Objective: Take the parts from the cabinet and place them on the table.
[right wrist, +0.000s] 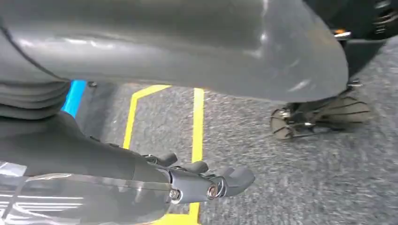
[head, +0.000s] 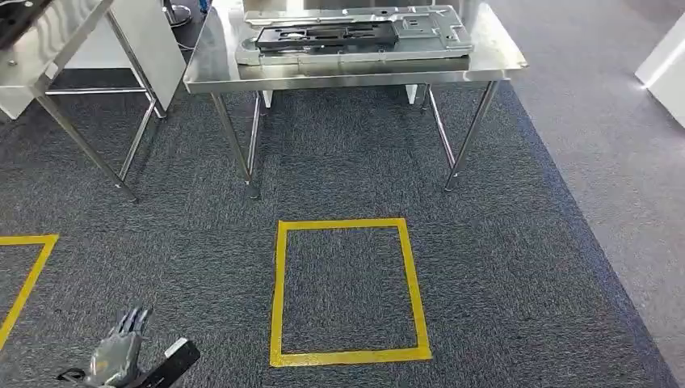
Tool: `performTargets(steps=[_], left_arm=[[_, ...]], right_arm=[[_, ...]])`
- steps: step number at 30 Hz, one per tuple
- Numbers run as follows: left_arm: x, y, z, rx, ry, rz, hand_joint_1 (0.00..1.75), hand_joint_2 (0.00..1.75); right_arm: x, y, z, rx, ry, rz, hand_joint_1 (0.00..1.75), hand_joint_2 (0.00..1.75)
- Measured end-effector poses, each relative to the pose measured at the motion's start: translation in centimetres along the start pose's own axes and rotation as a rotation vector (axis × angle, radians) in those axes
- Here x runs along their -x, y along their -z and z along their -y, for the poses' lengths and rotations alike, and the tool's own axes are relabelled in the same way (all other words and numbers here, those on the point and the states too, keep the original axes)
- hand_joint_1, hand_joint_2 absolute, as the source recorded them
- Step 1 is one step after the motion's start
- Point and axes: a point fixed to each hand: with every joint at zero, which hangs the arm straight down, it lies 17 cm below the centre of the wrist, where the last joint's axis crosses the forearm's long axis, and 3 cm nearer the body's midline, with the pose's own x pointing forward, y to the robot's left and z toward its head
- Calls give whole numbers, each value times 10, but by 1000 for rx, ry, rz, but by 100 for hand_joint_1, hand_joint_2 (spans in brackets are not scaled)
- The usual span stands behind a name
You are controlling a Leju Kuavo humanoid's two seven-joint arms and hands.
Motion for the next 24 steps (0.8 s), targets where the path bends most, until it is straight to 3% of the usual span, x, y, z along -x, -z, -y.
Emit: performTargets(steps=[6, 9, 24], left_arm=[[62, -23, 48, 96, -50, -141, 0, 0], [73, -33, 62, 120, -87, -187, 0, 0], [69, -34, 69, 125, -136, -218, 0, 0]], right_arm=[[-1, 0, 0, -3, -8, 9, 0, 0], [-1, 0, -1, -4, -11, 13, 0, 0], [-3, 0, -1, -3, -5, 16, 0, 0]])
